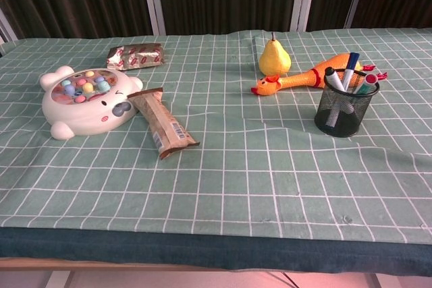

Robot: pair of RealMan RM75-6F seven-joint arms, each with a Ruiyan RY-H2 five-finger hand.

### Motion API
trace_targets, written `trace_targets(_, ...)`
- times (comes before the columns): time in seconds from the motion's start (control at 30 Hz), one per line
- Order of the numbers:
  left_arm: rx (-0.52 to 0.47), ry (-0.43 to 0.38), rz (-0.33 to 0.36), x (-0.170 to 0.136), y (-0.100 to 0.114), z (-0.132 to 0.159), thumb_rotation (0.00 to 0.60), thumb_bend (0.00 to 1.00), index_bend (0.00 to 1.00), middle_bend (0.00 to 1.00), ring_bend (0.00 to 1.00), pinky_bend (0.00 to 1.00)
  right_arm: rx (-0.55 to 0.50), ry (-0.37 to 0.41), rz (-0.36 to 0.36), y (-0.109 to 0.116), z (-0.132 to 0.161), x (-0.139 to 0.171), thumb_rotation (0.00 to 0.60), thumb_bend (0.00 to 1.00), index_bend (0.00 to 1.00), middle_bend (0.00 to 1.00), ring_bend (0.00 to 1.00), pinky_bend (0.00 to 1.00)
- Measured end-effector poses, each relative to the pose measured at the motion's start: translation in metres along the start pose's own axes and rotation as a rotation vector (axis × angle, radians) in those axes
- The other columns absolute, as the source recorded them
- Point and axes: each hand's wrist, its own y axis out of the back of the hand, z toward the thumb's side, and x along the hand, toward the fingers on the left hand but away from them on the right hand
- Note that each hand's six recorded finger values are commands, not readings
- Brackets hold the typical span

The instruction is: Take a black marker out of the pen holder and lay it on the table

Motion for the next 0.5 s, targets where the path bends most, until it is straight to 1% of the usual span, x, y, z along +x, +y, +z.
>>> trace_targets(0.03, -0.001, -0.001, 0.002, 0.0, 0.0, 0.0, 0.6, 0.46, 0.27, 0.16, 0.12, 0.35, 0.005, 0.005, 0.006, 0.001, 0.004, -0.004, 0.6, 0.21, 0.26, 0.27, 0.23, 0.26)
trace_targets(0.1, -0.005, -0.001, -0.006, 0.0, -0.001, 0.0, 0.6, 0.46, 0.27, 0.16, 0.12, 0.35, 0.018, 0.015, 0.021, 0.003, 0.013, -0.015, 0.6, 0.21, 0.27, 0.31, 0.32, 0.3)
trace_targets(0.2, -0.007, 0.001, -0.019, 0.002, -0.003, -0.001, 0.6, 0.46, 0.27, 0.16, 0.12, 0.35, 0.041, 0.02, 0.042, 0.007, 0.024, -0.034, 0.6, 0.21, 0.3, 0.44, 0.45, 0.43)
trace_targets(0.3, -0.009, -0.004, -0.023, 0.002, -0.003, -0.001, 0.6, 0.46, 0.27, 0.16, 0.12, 0.35, 0.064, 0.015, 0.054, 0.01, 0.032, -0.054, 0.6, 0.21, 0.35, 0.59, 0.62, 0.55)
trace_targets(0.43, -0.009, -0.013, -0.026, 0.001, -0.003, 0.001, 0.6, 0.46, 0.27, 0.16, 0.12, 0.35, 0.088, 0.008, 0.057, 0.012, 0.043, -0.08, 0.6, 0.21, 0.45, 0.8, 0.91, 0.82)
trace_targets(0.5, -0.008, -0.017, -0.027, 0.0, -0.003, 0.002, 0.6, 0.46, 0.27, 0.16, 0.12, 0.35, 0.091, 0.002, 0.065, 0.01, 0.048, -0.092, 0.6, 0.21, 0.48, 0.86, 0.98, 0.88)
